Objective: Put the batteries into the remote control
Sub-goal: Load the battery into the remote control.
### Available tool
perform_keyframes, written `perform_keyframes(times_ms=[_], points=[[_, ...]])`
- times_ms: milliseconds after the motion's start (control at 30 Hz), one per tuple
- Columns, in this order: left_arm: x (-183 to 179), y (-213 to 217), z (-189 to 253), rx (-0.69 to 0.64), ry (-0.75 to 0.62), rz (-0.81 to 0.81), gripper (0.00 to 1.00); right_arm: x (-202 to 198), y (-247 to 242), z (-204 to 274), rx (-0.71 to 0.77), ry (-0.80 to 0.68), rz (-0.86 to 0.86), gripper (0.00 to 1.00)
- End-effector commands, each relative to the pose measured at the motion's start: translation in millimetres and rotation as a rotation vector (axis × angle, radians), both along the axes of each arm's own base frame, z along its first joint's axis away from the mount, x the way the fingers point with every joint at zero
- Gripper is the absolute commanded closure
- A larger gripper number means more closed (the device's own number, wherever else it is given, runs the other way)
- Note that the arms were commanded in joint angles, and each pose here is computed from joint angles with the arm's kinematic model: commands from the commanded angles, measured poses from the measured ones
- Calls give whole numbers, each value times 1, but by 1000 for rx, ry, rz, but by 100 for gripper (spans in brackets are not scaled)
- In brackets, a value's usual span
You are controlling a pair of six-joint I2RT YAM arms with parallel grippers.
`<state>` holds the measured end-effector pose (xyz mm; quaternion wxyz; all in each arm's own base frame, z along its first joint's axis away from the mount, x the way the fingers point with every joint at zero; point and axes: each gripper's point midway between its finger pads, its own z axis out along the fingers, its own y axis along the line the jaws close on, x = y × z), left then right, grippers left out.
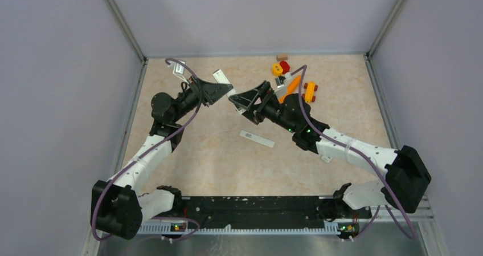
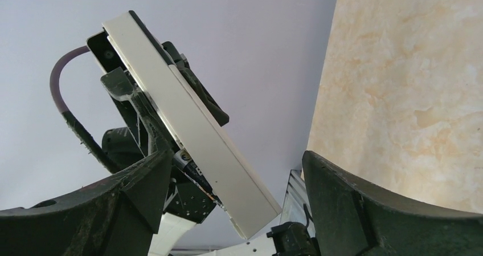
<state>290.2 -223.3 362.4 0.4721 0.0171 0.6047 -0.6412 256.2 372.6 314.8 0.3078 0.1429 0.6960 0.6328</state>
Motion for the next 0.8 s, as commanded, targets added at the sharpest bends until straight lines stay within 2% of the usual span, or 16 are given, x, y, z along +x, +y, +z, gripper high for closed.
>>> perform_keyframes(times_ms=[0,400,767], points=[[-7,0,12,-17,-65,-13,100,2,1,36,68,-60,10,15],[-12,-2,12,-23,-59,-42,100,7,4,30,87,-30,23,14],[-12,-1,21,-87,-40,-57,100,4,2,18,92,-20,40,41]])
